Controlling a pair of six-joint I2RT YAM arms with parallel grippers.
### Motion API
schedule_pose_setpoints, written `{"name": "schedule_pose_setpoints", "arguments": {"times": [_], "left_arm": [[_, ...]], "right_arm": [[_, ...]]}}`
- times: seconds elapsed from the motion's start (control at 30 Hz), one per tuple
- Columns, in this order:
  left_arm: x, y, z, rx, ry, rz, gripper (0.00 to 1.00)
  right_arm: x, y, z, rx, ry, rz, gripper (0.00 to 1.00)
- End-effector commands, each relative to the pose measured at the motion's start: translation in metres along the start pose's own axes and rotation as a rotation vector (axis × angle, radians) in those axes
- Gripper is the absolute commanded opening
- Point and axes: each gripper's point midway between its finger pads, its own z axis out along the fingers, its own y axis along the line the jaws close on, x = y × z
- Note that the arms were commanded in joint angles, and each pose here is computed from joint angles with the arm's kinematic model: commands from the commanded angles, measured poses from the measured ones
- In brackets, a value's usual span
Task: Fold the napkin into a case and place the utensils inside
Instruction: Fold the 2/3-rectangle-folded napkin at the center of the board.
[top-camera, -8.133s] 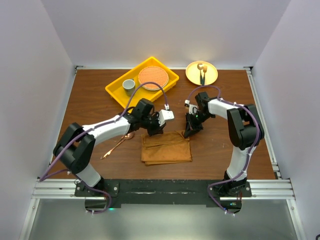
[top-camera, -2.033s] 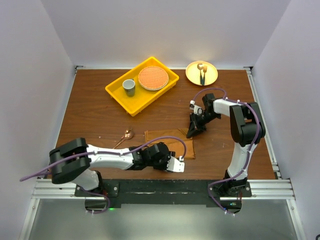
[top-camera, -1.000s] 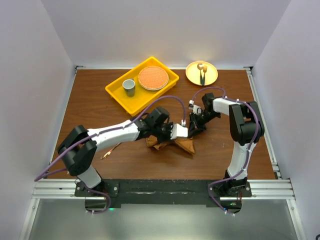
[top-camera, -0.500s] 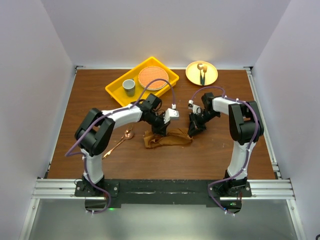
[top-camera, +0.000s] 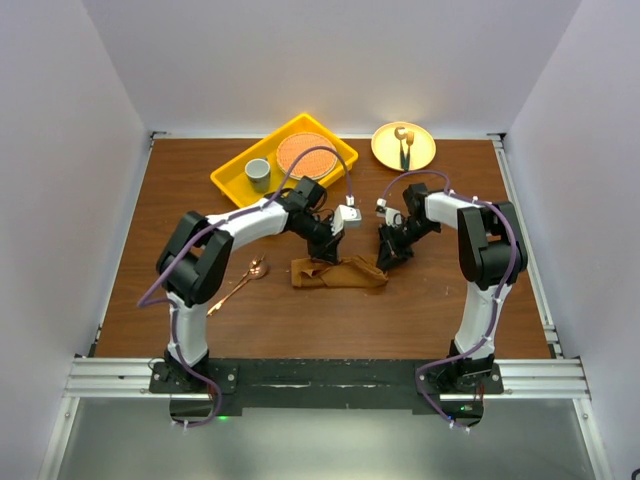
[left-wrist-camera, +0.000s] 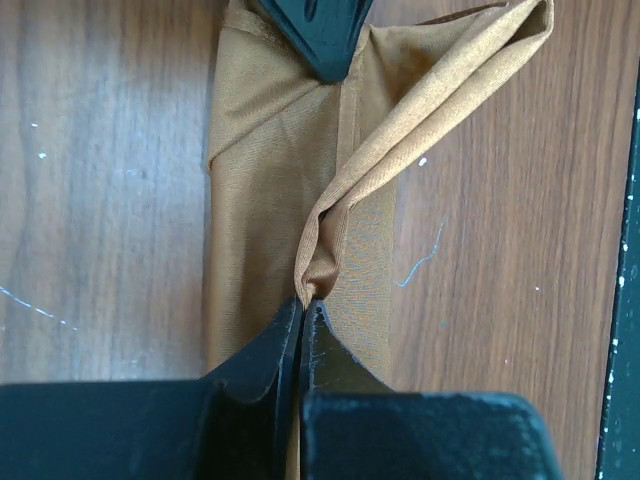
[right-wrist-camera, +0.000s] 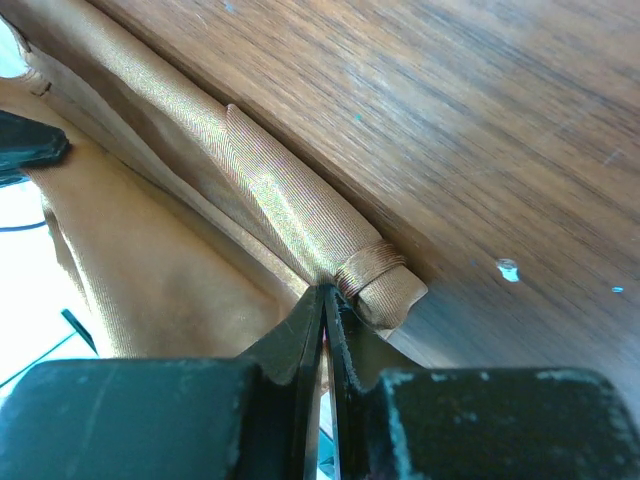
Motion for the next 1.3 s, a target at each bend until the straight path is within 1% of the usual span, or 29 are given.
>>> {"name": "schedule_pose_setpoints", "arguments": {"times": [0.0,0.2,0.4,0.43,0.63,0.67,0.73,0.77,0.83,0.97,1.03,1.13,1.27], "left_arm": [[0.01,0.009,0.006,0.019,0.02,-0.033,0.0],[0.033,0.017,0.017,0.02,0.066,-0.068,0.0],[0.044,0.022,0.02,0.026,0.084,-0.087,0.0],[0.045,0.021,0.02,0.032,0.085,-0.09,0.0],[0.048,0.02,0.021,0.044,0.092,-0.09,0.0],[0.046,0.021,0.02,0.043,0.089,-0.09,0.0],[0.048,0.02,0.021,0.048,0.093,-0.09,0.0],[0.049,0.02,0.021,0.05,0.094,-0.092,0.0],[0.05,0.02,0.021,0.052,0.097,-0.09,0.0],[0.049,0.021,0.022,0.053,0.096,-0.087,0.0],[0.049,0.021,0.021,0.053,0.094,-0.089,0.0],[0.049,0.021,0.02,0.056,0.091,-0.087,0.0],[0.054,0.02,0.021,0.06,0.096,-0.092,0.0]], "right_arm": [[-0.015,-0.042,0.007,0.168,-0.023,-0.099,0.1],[-0.024,-0.028,-0.003,0.131,-0.041,-0.12,0.13],[-0.039,0.014,-0.034,0.044,-0.11,-0.172,0.21],[-0.043,0.018,-0.041,0.042,-0.128,-0.185,0.23],[-0.05,0.032,-0.07,0.03,-0.18,-0.228,0.3],[-0.05,0.033,-0.074,0.012,-0.188,-0.229,0.36],[-0.053,0.038,-0.081,-0.018,-0.205,-0.242,0.43],[-0.051,0.041,-0.084,-0.036,-0.206,-0.253,0.49],[-0.048,0.049,-0.086,-0.077,-0.206,-0.279,0.52],[-0.043,0.064,-0.081,-0.153,-0.195,-0.305,0.53],[-0.038,0.075,-0.075,-0.175,-0.175,-0.338,0.52],[-0.033,0.082,-0.065,-0.178,-0.155,-0.371,0.51],[-0.035,0.071,-0.054,-0.131,-0.14,-0.37,0.52]]}}
